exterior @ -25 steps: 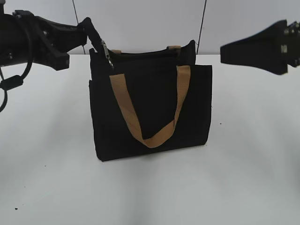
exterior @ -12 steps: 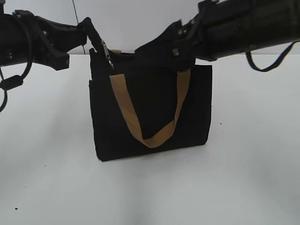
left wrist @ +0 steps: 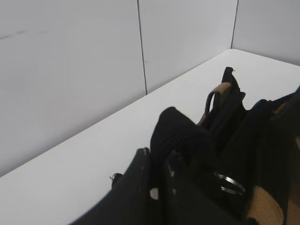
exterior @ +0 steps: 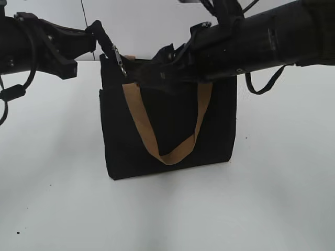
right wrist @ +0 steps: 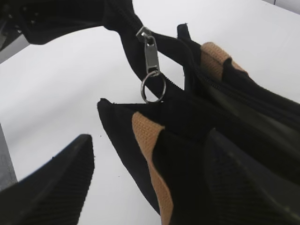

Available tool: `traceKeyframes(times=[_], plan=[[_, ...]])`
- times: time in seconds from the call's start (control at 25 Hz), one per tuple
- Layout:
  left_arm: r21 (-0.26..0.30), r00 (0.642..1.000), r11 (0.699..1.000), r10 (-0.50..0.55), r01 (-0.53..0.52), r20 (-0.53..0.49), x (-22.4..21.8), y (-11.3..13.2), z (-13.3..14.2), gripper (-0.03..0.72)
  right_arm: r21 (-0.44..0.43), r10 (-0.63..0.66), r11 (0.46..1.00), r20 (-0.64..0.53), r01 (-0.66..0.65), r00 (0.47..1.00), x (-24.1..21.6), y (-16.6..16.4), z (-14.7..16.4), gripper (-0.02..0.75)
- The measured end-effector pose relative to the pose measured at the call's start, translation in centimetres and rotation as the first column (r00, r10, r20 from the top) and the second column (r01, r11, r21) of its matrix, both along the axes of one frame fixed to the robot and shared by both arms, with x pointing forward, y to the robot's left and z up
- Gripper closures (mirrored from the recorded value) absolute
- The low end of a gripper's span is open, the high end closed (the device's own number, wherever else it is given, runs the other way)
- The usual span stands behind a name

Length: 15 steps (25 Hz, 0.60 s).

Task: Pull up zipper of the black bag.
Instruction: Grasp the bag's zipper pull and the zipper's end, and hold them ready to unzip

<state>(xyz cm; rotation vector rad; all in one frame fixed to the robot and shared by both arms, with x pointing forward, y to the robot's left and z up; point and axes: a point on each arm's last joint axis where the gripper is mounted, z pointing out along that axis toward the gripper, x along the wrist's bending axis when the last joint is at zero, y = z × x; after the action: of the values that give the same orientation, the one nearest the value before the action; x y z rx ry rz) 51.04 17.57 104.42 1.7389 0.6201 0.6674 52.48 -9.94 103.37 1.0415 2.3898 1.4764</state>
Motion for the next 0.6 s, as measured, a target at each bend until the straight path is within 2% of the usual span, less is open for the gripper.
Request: traceKeyframes(times=[0.12,0.4,0.6], plan=[[0.000,1.000,1.000,0.000,0.000,0.000,0.0,0.0,0.0,0.662,-0.002,0.058,0.998,-0.001,-0.058,0.998,0.9,0.9,-0.5,0.194],[0.001,1.000,1.000,0.000,0.000,0.000,0.0,0.0,0.0,0.662,0.036,0.142,0.989,0.000,-0.141,0.990,3.2,3.0,-0.6,0.288],[0.001,1.000,1.000,0.000,0.000,0.000,0.0,0.0,0.0,0.662,0.014,0.190,0.982,0.001,-0.190,0.982,3.6,4.2,-1.9,0.330]])
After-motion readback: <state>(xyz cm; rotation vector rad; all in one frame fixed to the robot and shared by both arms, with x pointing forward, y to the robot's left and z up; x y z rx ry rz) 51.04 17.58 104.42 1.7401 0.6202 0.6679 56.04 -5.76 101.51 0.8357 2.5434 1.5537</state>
